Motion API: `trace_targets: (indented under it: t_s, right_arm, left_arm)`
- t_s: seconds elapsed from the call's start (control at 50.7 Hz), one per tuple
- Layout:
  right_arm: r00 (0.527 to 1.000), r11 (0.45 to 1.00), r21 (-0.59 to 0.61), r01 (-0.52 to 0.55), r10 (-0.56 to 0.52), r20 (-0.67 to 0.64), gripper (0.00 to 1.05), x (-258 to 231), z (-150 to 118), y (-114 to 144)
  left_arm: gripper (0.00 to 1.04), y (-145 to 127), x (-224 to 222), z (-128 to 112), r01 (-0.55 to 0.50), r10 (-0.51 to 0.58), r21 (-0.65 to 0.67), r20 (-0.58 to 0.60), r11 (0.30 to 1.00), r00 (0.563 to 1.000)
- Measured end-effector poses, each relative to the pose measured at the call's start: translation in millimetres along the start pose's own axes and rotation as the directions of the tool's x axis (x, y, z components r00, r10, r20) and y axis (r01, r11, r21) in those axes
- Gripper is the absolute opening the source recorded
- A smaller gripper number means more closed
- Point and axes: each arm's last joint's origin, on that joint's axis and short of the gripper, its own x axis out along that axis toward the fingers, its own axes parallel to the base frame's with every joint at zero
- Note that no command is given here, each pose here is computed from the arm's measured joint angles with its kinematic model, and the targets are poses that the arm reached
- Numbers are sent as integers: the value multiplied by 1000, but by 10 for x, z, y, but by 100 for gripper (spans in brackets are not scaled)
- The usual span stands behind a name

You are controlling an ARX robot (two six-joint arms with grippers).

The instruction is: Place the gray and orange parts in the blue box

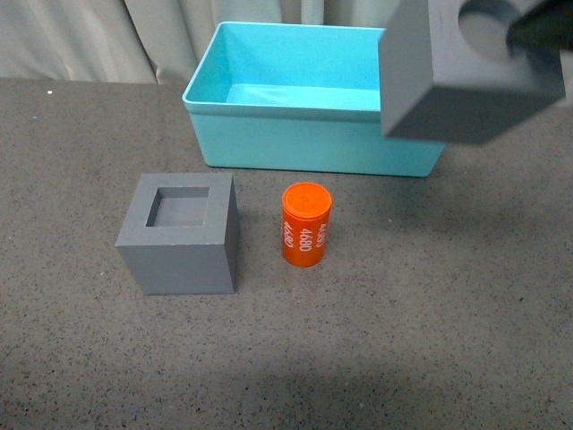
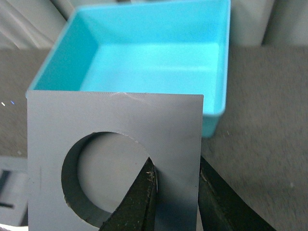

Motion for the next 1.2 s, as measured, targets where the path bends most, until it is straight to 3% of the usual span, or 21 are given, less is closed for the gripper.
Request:
trace_targets:
  t_s: [0.178, 0.552, 1.203]
  right_arm:
    - [994, 1000, 13, 11, -12, 108, 17, 243, 306, 105]
    - [990, 994, 8, 111, -111, 89, 17, 959, 363, 69]
    - [963, 973, -34, 230, -232, -138, 17, 1746, 177, -98]
  left_arm:
    - [98, 0, 0, 0, 0, 0, 0, 0, 1000, 1000]
    - [98, 0, 0, 0, 0, 0, 0, 0, 1000, 1000]
    - [98, 0, 0, 0, 0, 0, 0, 0, 1000, 1000]
